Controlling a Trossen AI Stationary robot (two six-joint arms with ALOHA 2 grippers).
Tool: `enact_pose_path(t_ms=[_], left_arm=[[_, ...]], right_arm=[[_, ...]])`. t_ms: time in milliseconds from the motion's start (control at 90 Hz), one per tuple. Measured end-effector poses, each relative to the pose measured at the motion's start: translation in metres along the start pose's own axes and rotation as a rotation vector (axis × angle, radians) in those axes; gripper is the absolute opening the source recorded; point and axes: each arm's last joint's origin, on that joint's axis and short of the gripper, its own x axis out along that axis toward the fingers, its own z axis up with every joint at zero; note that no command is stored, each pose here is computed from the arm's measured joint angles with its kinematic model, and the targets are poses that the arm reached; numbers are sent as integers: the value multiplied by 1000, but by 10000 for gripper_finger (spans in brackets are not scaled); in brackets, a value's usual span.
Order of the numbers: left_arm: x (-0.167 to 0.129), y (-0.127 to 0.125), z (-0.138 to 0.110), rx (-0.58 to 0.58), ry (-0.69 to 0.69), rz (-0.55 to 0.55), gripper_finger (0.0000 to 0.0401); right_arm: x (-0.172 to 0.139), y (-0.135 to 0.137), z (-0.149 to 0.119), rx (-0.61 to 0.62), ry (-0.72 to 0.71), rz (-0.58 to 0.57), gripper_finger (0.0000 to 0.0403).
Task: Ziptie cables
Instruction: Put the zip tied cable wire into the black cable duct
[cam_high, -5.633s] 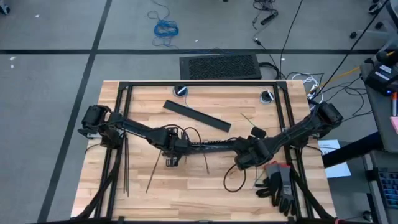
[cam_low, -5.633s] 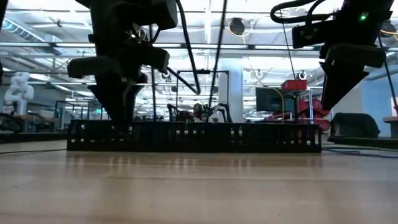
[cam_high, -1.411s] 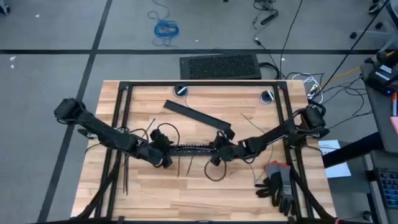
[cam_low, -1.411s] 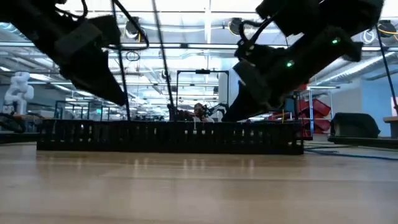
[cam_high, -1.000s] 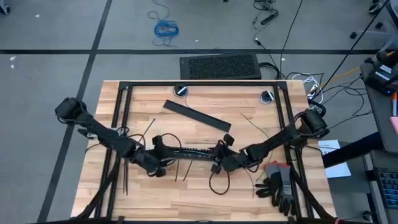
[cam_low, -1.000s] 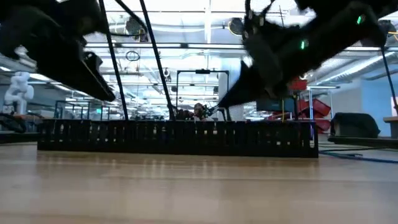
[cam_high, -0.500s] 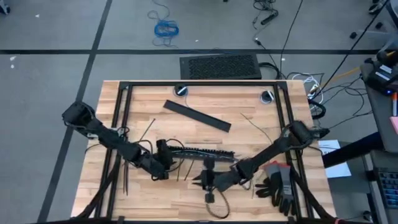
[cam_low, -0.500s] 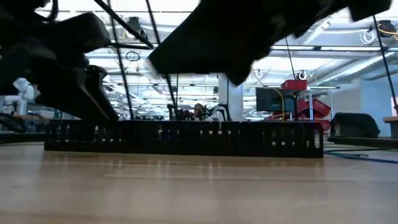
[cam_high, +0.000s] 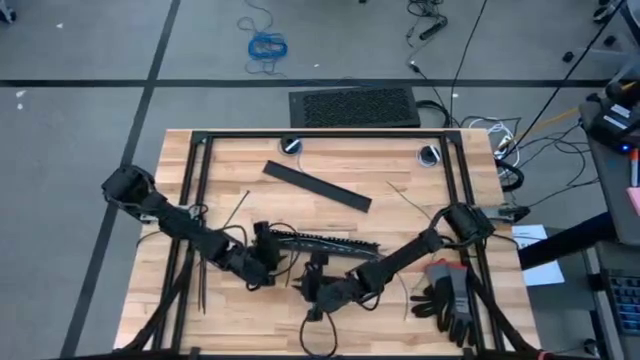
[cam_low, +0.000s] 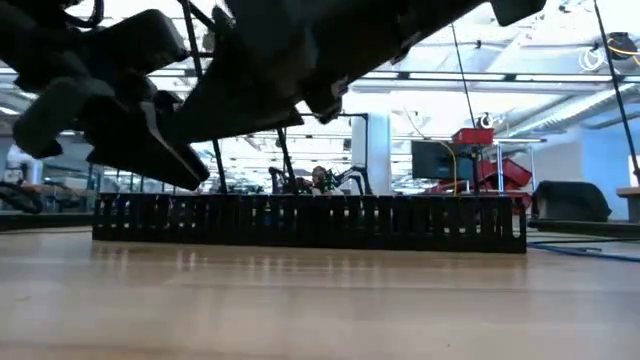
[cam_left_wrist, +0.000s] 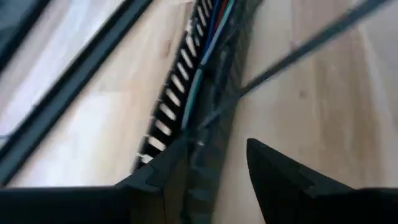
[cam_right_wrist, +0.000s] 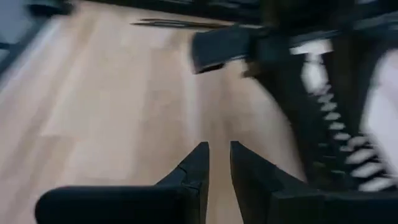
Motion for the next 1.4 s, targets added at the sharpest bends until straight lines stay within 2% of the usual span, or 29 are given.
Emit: enact_pose_path(t_ms=[222,433,722,889,1222,1400], left_arm=[[6,6,-1,60,22,25,164],[8,7,5,56,-11,5,164],[23,5,-6,57,66,-12,160],[31,6,-11,54,95,0,124],[28,0,-5,27,36,-38,21],[28,0,-5,31,42,-59,8]], right_arm=[[8,-17,-4,-10,53,-104,54],[11,-22,-3,-2,54,-117,54],[11,-23,-4,-9,61,-132,54],[12,-25,-6,-17,77,-146,54],[20,-39,-7,-19,110,-179,54],[23,-46,-6,-26,112,-191,55]])
